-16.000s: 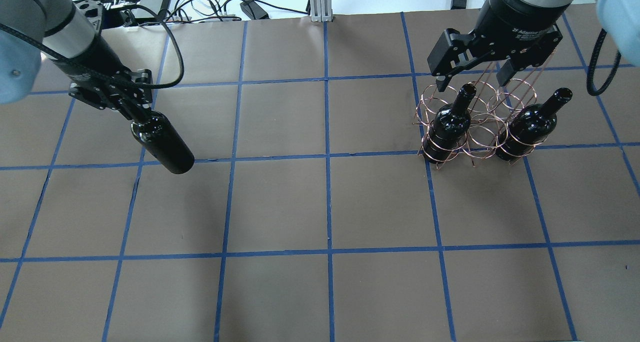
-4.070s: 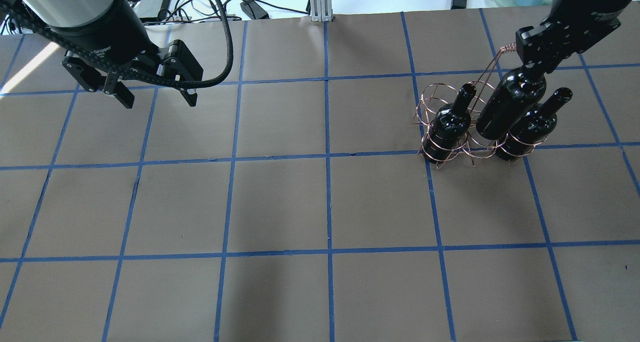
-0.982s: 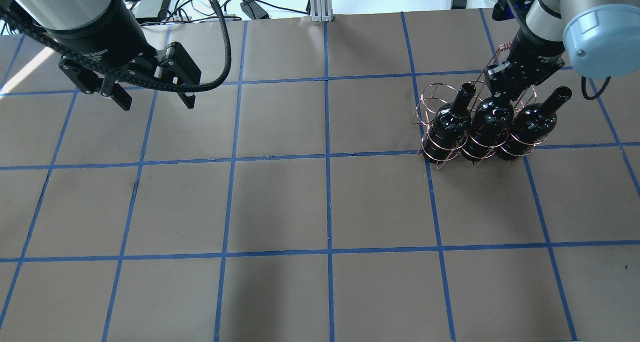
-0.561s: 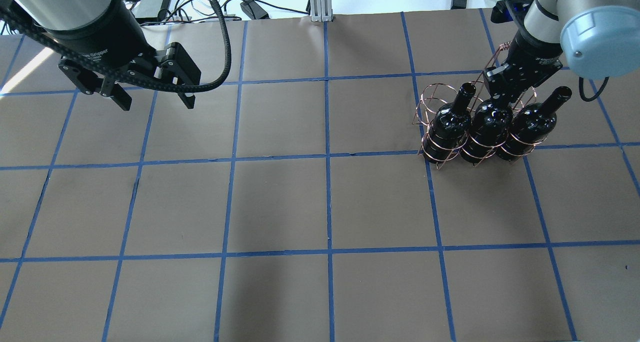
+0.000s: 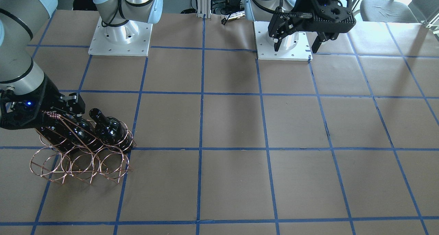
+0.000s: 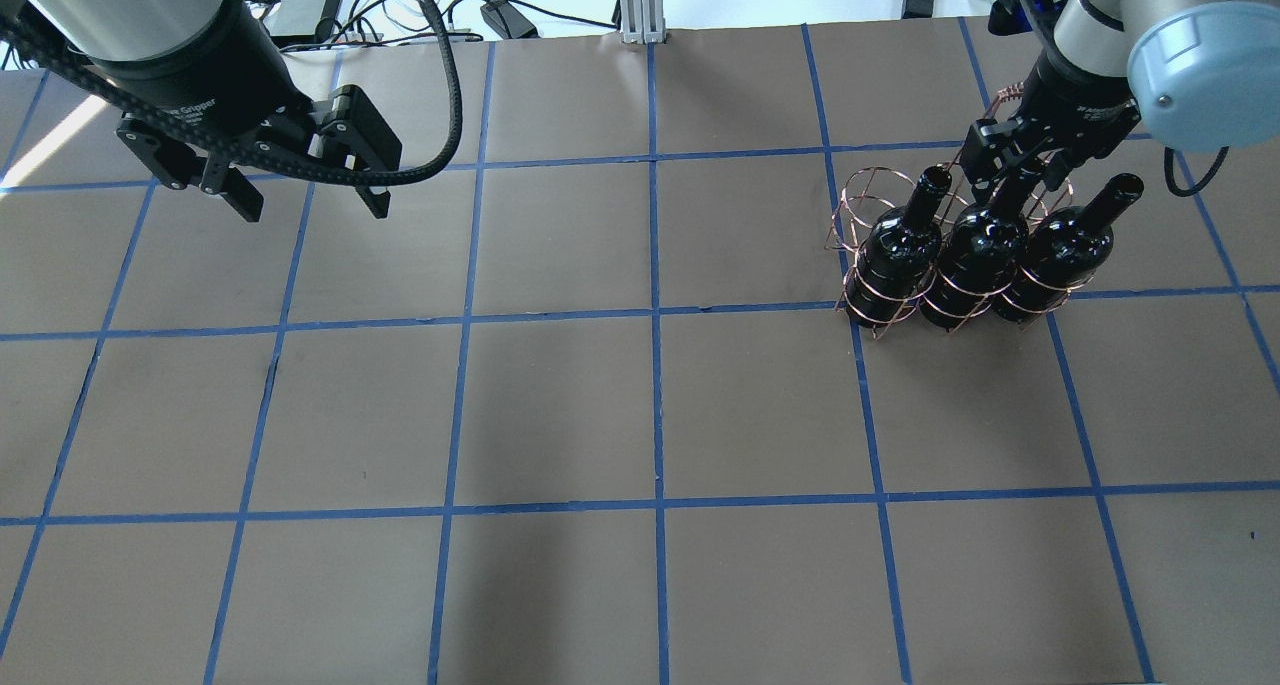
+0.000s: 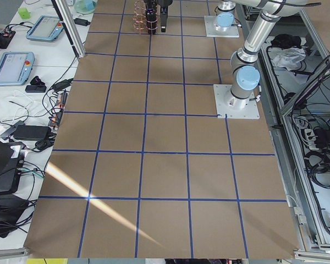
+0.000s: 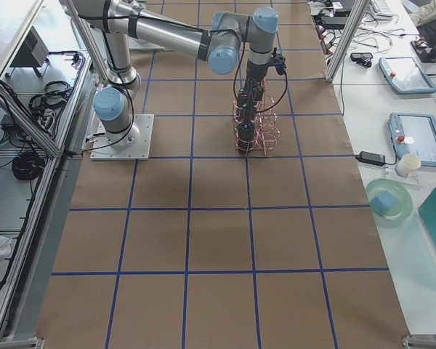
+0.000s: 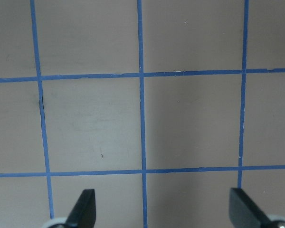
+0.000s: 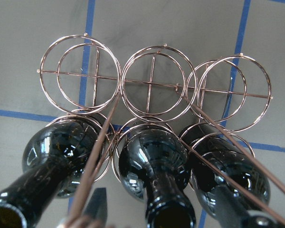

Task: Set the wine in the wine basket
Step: 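Open the right gripper and raise it off the rack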

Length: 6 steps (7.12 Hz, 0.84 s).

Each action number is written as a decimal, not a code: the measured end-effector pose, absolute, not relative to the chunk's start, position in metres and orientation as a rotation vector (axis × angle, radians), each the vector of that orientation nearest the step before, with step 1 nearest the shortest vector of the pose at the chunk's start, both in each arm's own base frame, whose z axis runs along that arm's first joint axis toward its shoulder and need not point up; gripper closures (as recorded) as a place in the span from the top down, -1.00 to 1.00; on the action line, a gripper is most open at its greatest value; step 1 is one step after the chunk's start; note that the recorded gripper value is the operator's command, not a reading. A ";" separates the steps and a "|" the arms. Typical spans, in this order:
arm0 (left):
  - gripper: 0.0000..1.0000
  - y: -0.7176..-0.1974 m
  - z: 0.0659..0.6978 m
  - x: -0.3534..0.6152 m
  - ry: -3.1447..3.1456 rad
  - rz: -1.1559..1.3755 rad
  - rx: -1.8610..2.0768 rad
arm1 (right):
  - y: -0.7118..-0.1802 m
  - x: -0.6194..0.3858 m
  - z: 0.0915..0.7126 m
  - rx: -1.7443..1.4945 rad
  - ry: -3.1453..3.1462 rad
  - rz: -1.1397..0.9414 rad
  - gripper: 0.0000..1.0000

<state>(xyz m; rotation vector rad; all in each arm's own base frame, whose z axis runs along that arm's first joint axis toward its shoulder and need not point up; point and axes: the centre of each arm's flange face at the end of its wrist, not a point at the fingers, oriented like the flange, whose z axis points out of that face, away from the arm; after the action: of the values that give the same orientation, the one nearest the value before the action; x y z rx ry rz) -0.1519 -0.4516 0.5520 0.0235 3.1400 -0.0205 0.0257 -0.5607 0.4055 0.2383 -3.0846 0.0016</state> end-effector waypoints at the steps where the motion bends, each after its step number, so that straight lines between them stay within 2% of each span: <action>1: 1.00 -0.452 0.552 -0.152 3.140 -0.021 0.023 | -0.550 0.033 0.431 0.244 -3.081 0.022 1.00; 6: 1.00 -0.452 0.552 -0.152 3.140 -0.020 0.024 | -0.453 0.112 0.541 0.190 -3.095 0.140 1.00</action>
<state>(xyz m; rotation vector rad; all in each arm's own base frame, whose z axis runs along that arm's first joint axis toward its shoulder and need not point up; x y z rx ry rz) -0.1520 -0.4516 0.5519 0.0235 3.1400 -0.0202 0.1124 -0.4527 0.5415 0.1905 -3.0953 0.1404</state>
